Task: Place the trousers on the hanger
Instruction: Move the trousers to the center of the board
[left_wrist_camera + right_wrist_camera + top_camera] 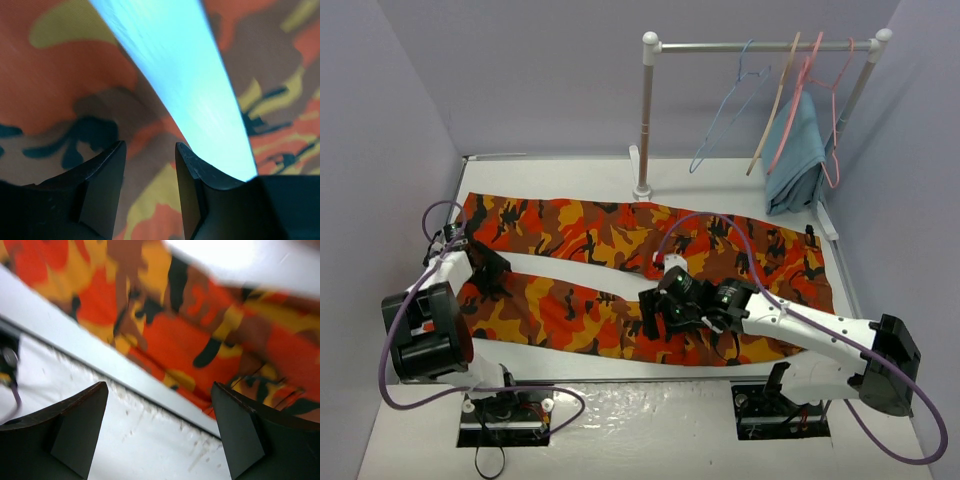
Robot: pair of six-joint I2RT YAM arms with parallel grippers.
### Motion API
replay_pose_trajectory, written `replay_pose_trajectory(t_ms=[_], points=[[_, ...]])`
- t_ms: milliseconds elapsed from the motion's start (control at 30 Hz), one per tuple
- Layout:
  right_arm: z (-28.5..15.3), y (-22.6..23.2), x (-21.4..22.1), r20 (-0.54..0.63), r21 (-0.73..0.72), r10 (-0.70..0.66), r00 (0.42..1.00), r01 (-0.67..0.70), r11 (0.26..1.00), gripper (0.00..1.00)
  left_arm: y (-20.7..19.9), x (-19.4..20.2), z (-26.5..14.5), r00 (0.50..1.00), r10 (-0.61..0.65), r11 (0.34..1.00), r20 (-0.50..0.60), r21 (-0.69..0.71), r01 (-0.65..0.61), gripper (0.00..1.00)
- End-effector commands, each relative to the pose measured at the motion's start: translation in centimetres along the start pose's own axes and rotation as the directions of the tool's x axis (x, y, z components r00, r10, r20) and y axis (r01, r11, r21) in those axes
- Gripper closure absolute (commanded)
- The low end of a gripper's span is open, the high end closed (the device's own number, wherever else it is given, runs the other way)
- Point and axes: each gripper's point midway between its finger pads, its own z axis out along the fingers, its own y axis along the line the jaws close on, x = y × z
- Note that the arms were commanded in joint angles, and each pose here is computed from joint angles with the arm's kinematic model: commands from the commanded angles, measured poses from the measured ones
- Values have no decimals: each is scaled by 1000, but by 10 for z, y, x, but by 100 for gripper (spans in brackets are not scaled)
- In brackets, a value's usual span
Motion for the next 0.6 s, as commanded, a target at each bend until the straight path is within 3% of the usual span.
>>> replay_pose_trajectory(t_ms=[0,233,567], points=[[0,-56,-61,170,250,42,985,-84,964,17,-41,19,-43,981,182,977,66,98,-188,59],[33,-96,-81,128,331,56,990,-96,939,14,-42,85,-50,945,328,940,8,102,-327,59],[74,-137,-41,46,471,73,996,-86,878,9,-17,131,-38,925,375,926,-64,74,-370,59]])
